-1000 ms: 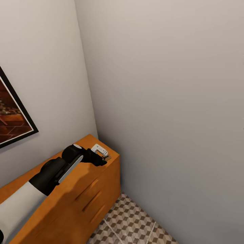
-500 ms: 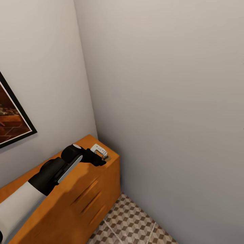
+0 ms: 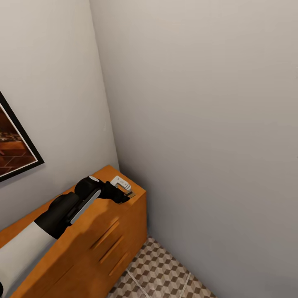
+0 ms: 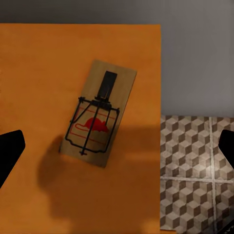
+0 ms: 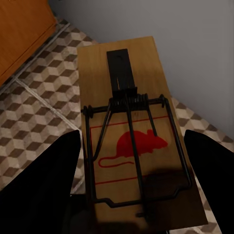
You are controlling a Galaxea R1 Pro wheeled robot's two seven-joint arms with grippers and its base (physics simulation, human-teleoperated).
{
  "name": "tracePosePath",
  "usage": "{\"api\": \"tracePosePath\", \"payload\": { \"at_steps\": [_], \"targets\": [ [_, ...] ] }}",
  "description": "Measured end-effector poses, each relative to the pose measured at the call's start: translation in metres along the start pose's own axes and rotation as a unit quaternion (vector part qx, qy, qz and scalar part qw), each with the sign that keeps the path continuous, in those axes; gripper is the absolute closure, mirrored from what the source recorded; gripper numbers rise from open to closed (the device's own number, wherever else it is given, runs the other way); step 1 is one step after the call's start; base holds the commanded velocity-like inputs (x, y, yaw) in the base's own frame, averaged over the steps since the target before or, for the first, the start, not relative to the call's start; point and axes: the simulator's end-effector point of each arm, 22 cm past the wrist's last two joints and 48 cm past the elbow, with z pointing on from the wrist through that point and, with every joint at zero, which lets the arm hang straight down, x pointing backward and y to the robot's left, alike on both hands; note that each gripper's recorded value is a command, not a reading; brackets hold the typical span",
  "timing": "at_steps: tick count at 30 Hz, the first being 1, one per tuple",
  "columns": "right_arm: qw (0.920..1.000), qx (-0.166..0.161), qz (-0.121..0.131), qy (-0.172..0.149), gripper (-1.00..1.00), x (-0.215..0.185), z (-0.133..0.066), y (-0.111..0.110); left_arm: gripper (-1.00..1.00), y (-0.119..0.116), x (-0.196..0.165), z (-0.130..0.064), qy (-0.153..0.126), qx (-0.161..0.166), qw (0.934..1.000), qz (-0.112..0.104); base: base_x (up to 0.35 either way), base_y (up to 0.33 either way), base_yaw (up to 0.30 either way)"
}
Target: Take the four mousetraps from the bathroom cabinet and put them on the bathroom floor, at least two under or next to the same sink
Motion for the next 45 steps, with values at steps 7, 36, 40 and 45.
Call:
{"api": "tracePosePath", "payload": {
  "at_steps": [7, 36, 40, 45],
  "targets": [
    [1.0000, 0.000, 0.000, 0.000, 1.00, 0.0002, -0.0002, 0.0000, -1.00, 0.0007, 0.0007, 0.0002, 0.001, 0.000, 1.0000, 0.000, 0.000, 0.000, 0.000],
    [1.0000, 0.000, 0.000, 0.004, 1.00, 0.0033, -0.0005, 0.0000, -1.00, 0.0043, 0.0059, 0.0030, 0.006, -0.002, 1.0000, -0.002, 0.014, 0.000, 0.000],
    [1.0000, 0.000, 0.000, 0.006, 1.00, 0.0049, -0.0008, -0.0001, -1.00, 0.0041, 0.0074, 0.0050, 0.007, -0.001, 1.0000, -0.002, 0.000, 0.000, 0.000],
    [1.0000, 0.000, 0.000, 0.008, 1.00, 0.0069, -0.0010, -0.0001, -1.00, 0.0039, 0.0094, 0.0075, 0.009, 0.001, 1.0000, -0.003, 0.000, 0.000, 0.000]
  ]
}}
